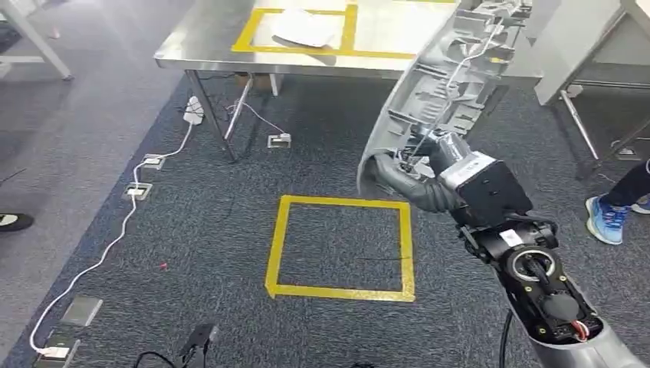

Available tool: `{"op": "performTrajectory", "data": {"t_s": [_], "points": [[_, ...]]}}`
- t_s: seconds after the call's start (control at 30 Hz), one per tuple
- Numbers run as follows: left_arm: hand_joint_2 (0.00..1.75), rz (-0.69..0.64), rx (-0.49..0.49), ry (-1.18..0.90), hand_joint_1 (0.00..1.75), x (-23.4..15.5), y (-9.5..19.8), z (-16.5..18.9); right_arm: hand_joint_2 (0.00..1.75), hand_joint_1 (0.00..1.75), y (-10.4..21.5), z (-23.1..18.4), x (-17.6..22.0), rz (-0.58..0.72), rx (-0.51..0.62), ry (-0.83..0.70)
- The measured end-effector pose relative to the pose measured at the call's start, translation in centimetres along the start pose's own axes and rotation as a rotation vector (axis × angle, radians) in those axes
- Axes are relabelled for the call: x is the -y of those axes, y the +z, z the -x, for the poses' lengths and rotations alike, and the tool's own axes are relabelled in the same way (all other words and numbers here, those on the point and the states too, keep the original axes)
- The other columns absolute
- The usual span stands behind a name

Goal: Take the parts from the cabinet and place them on the table.

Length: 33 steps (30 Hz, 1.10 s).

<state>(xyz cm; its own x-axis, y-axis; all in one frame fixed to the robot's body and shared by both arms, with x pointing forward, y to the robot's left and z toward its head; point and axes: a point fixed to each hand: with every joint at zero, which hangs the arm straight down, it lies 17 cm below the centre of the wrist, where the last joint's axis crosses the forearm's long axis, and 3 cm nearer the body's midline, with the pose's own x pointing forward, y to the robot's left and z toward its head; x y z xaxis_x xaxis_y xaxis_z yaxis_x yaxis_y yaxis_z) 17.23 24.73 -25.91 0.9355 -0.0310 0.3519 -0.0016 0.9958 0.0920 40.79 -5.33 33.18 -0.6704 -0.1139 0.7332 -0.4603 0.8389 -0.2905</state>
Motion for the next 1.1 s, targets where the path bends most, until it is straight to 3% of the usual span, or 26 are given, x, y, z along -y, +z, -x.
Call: {"op": "performTrajectory", "data": {"t_s": [0.33, 0.63, 1.1], "points": [[1.75, 0.002, 0.006, 0.000, 0.00, 0.0, 0.0, -0.3, 1.75, 1.75, -1.1, 1.0, 1.0, 0.023, -0.034, 0.265], [1.75, 0.001, 0.005, -0.001, 0.00, -0.1, 0.0, -0.3, 1.75, 1.75, -0.9, 1.8, 2.3, 0.092, -0.062, 0.324], [1.75, 0.010, 0.006, -0.001, 0.00, 0.2, 0.0, -0.3, 1.75, 1.75, -0.2, 3.1, 1.9, 0.096, -0.091, 0.360]]}}
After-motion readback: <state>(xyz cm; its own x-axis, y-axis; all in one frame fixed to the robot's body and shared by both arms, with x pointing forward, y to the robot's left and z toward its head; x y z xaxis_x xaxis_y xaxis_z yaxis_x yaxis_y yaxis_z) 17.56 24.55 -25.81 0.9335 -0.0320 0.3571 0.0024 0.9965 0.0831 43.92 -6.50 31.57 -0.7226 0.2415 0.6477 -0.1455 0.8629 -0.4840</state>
